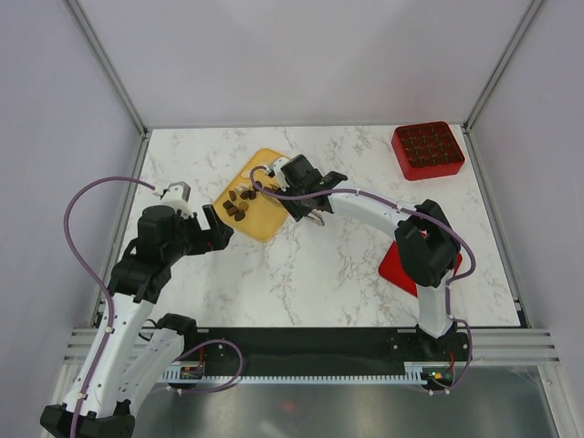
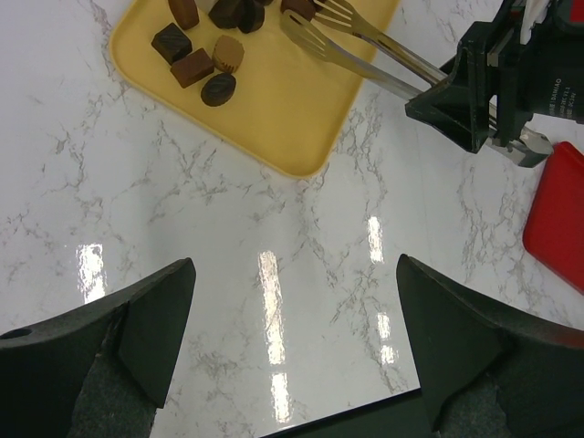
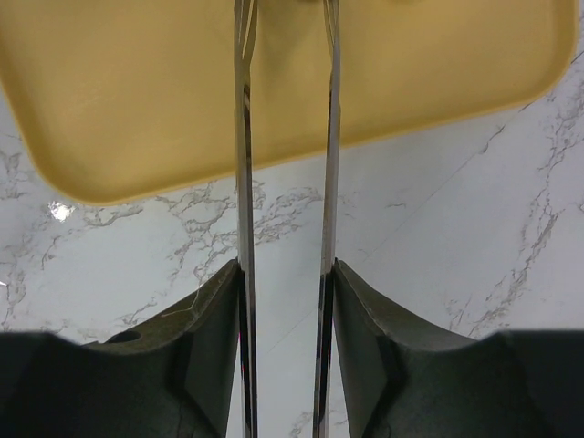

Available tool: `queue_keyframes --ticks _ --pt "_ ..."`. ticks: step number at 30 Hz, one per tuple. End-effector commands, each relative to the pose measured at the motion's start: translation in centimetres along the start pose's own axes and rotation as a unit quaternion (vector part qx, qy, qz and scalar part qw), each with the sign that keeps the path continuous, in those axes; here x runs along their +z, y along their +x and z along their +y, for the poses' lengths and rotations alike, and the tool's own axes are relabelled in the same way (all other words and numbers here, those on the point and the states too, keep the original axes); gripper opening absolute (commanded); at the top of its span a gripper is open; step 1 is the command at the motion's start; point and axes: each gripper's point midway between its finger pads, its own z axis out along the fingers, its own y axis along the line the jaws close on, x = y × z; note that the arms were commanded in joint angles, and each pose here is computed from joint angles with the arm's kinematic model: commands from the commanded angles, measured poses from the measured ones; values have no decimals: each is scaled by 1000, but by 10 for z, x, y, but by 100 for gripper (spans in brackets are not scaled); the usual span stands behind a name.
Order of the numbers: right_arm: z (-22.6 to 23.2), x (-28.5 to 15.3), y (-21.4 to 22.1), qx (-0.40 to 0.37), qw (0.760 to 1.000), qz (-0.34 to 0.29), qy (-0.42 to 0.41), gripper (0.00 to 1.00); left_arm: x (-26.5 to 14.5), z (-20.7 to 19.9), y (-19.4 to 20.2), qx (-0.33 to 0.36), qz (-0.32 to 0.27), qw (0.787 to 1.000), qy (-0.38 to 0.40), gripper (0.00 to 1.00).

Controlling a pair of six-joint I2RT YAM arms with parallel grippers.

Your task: Pack the chocolate

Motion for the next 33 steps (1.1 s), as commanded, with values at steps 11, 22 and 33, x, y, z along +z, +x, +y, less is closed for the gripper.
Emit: queue_keyframes --ticks 11,22,33 --pt "-12 -7 -32 5 999 -51 11 38 0 -3 -7 7 -18 1000 12 100" --pt "-46 -77 -28 98 993 -64 24 34 3 -5 -4 6 -10 1000 16 100" --pt "-242 -153 -18 270 937 -125 183 32 1 -10 -4 7 -10 999 32 100"
